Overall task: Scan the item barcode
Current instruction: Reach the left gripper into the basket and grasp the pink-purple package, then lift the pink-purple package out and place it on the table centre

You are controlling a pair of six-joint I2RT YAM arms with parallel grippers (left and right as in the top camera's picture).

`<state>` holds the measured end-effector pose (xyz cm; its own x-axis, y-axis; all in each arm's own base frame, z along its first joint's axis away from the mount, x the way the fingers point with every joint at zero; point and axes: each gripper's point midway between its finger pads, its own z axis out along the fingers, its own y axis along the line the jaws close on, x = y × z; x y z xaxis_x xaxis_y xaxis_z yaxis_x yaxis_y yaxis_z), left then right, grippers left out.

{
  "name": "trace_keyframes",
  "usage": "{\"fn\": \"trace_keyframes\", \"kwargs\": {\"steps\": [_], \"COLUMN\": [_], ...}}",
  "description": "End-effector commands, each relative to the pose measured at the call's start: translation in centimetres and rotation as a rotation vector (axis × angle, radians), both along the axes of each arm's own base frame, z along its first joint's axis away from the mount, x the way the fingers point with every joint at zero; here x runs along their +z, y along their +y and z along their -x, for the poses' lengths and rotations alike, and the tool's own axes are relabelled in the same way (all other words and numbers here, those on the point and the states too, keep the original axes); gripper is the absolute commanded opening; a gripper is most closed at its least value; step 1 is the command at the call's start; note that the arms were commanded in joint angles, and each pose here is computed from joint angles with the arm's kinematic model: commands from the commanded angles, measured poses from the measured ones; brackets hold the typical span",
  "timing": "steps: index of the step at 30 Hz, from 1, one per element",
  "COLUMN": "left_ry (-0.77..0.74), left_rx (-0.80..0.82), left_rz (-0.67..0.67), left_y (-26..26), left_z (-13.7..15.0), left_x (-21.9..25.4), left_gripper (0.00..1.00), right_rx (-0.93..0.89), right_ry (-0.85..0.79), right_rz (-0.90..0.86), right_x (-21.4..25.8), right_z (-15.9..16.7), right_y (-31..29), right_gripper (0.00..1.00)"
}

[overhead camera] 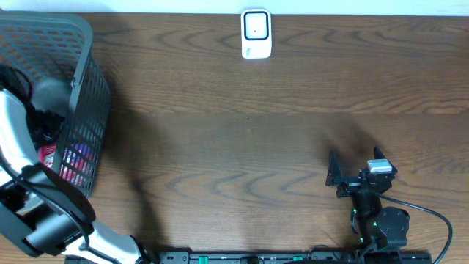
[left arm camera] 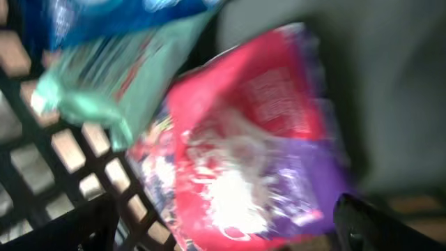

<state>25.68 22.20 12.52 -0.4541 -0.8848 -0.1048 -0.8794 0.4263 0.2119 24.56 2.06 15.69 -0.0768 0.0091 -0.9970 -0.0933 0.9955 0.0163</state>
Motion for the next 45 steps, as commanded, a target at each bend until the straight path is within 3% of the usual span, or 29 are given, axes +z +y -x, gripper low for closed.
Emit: {"fn": "trace_keyframes", "kwargs": {"steps": [1, 11, 13, 16, 21, 26, 32, 40, 45], "left_ry": [0.078, 0.119, 0.117, 0.127, 0.13, 0.088, -0.105, -0.673, -0.999], "left_rx": [0.198, 0.22, 0.221, 0.221, 0.221, 0.228, 0.213, 0.159, 0.058], "left_rz": [-0.086, -0.066, -0.041, -0.034, -0.028, 0.018, -0.064, -0.17, -0.198], "left_y": [0.7, -0.3, -0.9, -1.3, -1.5, -2.0, -0.3, -1.3, -4.4], "left_z": [2.2, 3.6, 3.8, 4.3, 4.5, 3.5, 0.5, -3.3, -3.3], "left_x": [-1.4, -4.3, -5.6, -6.7, -7.2, -6.7, 0.5, 14.7, 23.0], "left_gripper": [0.98, 0.98, 0.89, 0.64, 0.08, 0.07, 0.07, 0.07, 0.07], "right_rx": [-0.013, -0.013, -0.013, -0.013, -0.013, -0.013, -0.013, -0.013, -0.013], "right_ry": [-0.001, -0.001, -0.001, -0.001, -0.001, -0.001, -0.001, -0.001, -0.001], "right_rz": [0.011, 0.011, 0.011, 0.011, 0.011, 0.011, 0.011, 0.011, 0.011], "right_x": [0.0, 0.0, 0.0, 0.0, 0.0, 0.0, 0.0, 0.0, 0.0], "right_z": [0.0, 0.0, 0.0, 0.0, 0.0, 0.0, 0.0, 0.0, 0.0], "right_y": [-0.3, -0.3, -0.3, -0.3, -0.3, -0.3, -0.3, -0.3, -0.3], "right_gripper": [0.99, 0.99, 0.99, 0.99, 0.99, 0.99, 0.99, 0.99, 0.99]}}
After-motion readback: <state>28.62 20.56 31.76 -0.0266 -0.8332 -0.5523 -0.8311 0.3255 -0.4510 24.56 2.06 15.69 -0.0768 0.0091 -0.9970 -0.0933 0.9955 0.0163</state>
